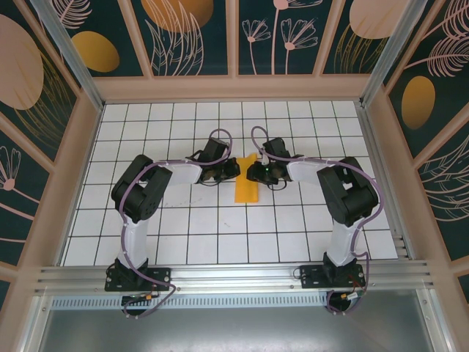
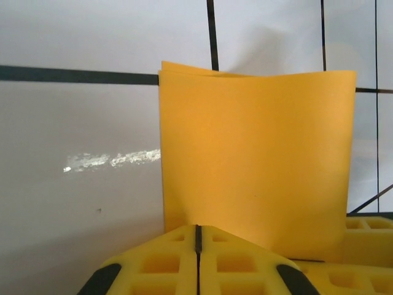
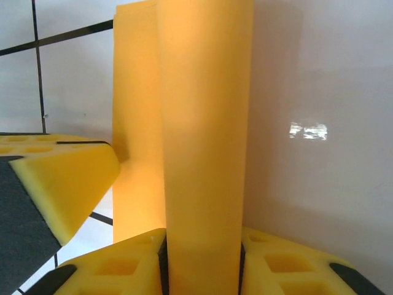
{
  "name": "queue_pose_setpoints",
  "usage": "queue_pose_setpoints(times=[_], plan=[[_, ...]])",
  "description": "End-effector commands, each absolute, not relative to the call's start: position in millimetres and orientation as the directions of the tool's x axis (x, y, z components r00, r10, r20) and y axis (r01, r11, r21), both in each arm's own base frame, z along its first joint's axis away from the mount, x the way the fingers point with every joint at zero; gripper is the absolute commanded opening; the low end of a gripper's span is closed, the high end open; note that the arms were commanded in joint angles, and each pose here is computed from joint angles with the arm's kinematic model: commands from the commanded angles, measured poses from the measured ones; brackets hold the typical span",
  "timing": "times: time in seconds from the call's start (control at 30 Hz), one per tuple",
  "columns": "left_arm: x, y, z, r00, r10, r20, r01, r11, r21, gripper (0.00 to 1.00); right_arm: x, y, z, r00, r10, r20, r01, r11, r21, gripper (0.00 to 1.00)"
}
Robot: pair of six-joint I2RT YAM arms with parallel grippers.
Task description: Fold a paper plane with a square sheet of paper (pick it up from the middle)
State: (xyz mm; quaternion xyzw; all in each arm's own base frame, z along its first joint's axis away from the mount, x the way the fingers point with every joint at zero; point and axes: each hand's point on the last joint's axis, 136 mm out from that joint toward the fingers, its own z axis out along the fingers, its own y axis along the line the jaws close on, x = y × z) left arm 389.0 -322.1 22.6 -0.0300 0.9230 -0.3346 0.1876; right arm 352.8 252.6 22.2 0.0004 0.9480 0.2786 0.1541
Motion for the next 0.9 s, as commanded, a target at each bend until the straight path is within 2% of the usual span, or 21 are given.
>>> queue_pose_setpoints(times=[0.0,0.27,0.47,0.87], plan=[[404.9,-323.3,58.0,-0.896,-0.196,-0.398,0.122,0.755,-0.645,0.11,336.3,233.5,2.6,-0.968,0.11,-0.224,-0.012,0.876,0.482,0.3],[419.2,-283.8,94.2,-0.826,-0.293,-0.482,0.089,0.776,-0.625,0.24,337.1,228.6,-6.8,-0.967,0.126,-0.219,0.008,0.881,0.473,0.27],[416.2,-250.0,97.8,-0.784,-0.345,-0.516,0.034,0.806,-0.591,0.28,333.9,223.9,-15.1,-0.968,0.155,-0.197,0.047,0.883,0.466,0.25],[412.6,-257.1,89.1,-0.79,-0.349,-0.504,0.063,0.771,-0.633,0.31,324.0,215.5,-37.3,-0.98,0.146,-0.136,0.08,0.911,0.404,0.27]])
